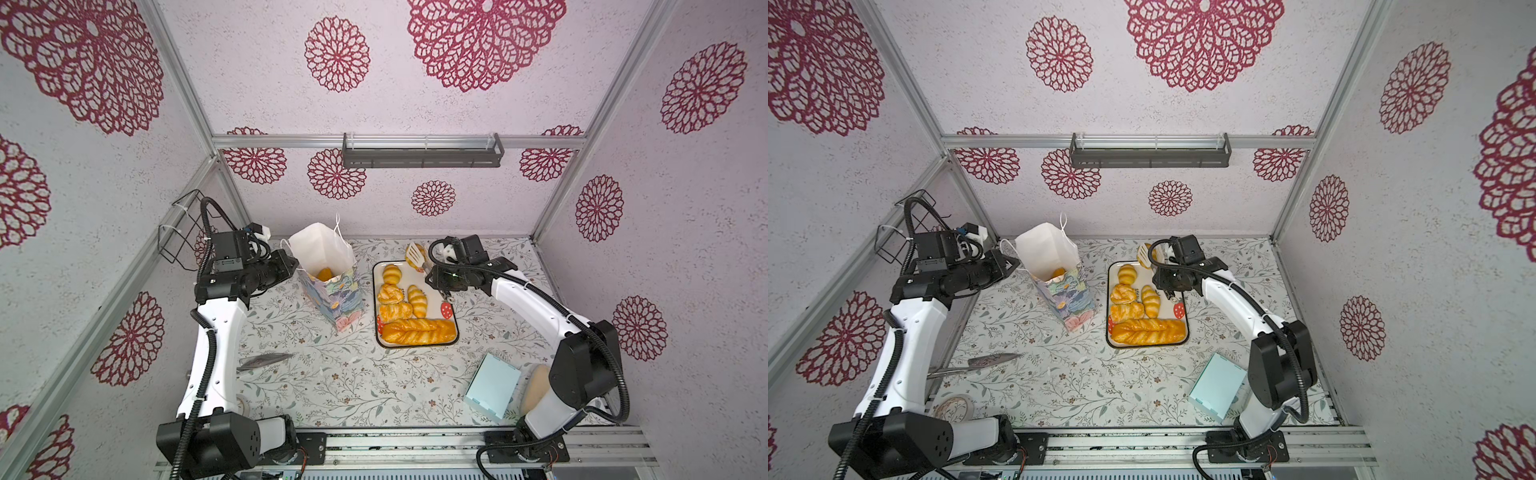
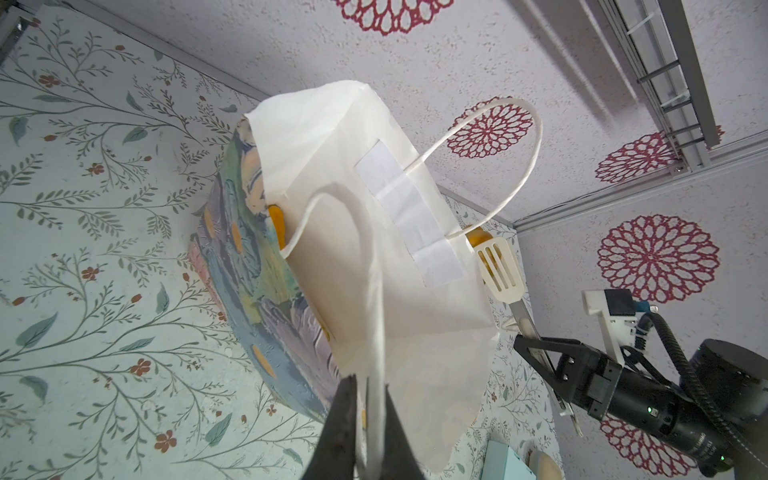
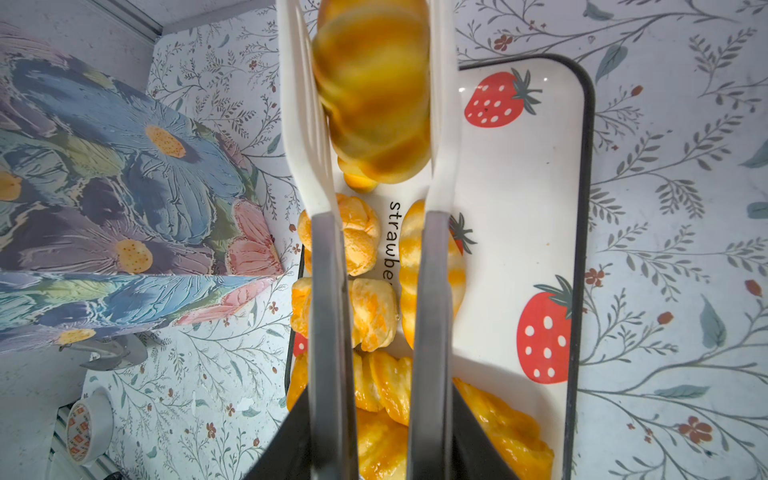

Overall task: Place the fake bread into the paper bag
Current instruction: 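Lift the croissant in the tongs and carry it toward the paper bag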

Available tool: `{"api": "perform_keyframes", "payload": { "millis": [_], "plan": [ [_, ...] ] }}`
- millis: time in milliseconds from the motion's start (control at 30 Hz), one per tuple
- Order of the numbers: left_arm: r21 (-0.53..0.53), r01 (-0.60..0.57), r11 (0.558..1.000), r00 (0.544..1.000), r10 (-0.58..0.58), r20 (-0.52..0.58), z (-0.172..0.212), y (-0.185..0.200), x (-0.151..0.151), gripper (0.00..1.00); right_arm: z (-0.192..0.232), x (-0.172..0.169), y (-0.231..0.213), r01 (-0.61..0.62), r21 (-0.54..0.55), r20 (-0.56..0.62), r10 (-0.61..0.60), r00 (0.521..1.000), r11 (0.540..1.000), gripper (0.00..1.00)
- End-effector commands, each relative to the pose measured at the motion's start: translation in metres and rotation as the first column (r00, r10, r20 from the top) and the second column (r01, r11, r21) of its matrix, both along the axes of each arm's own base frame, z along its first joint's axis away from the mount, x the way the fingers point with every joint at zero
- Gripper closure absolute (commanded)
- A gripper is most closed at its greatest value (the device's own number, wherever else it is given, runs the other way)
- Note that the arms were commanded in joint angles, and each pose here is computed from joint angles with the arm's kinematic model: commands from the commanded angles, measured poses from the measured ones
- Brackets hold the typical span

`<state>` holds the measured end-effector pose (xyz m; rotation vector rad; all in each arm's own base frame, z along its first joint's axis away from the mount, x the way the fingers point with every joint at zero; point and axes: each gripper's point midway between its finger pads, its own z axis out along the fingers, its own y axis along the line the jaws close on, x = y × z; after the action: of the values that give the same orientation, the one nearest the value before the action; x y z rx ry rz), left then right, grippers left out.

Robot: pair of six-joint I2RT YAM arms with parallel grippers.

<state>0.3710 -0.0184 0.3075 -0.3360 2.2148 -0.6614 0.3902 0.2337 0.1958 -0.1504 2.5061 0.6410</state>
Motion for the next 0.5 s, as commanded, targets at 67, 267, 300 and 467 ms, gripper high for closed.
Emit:
{"api": "perform_keyframes", "payload": {
  "millis": [67, 267, 300, 467],
  "plan": [
    [0.029, -0.034, 0.999, 0.999, 0.033, 0.041, 0.013, 0.008, -0.004, 0.9, 0.058, -0.006, 0.013, -0.044, 0.068, 0.125, 0.035, 0.991, 0.997, 0.6],
    [0.038, -0.047, 0.998, 0.998, 0.045, 0.043, 0.015, 0.011, -0.003, 0.9, 0.079, -0.014, 0.026, -0.086, 0.087, 0.174, 0.07, 0.982, 0.992, 0.6],
    [0.041, -0.05, 0.998, 0.998, 0.048, 0.043, 0.015, 0.011, -0.003, 0.9, 0.083, -0.016, 0.027, -0.091, 0.089, 0.18, 0.074, 0.981, 0.992, 0.6],
    [0.057, -0.076, 0.996, 0.996, 0.073, 0.046, 0.016, 0.016, -0.003, 0.9, 0.101, -0.022, 0.035, -0.122, 0.103, 0.219, 0.098, 0.971, 0.987, 0.6]
  ]
}}
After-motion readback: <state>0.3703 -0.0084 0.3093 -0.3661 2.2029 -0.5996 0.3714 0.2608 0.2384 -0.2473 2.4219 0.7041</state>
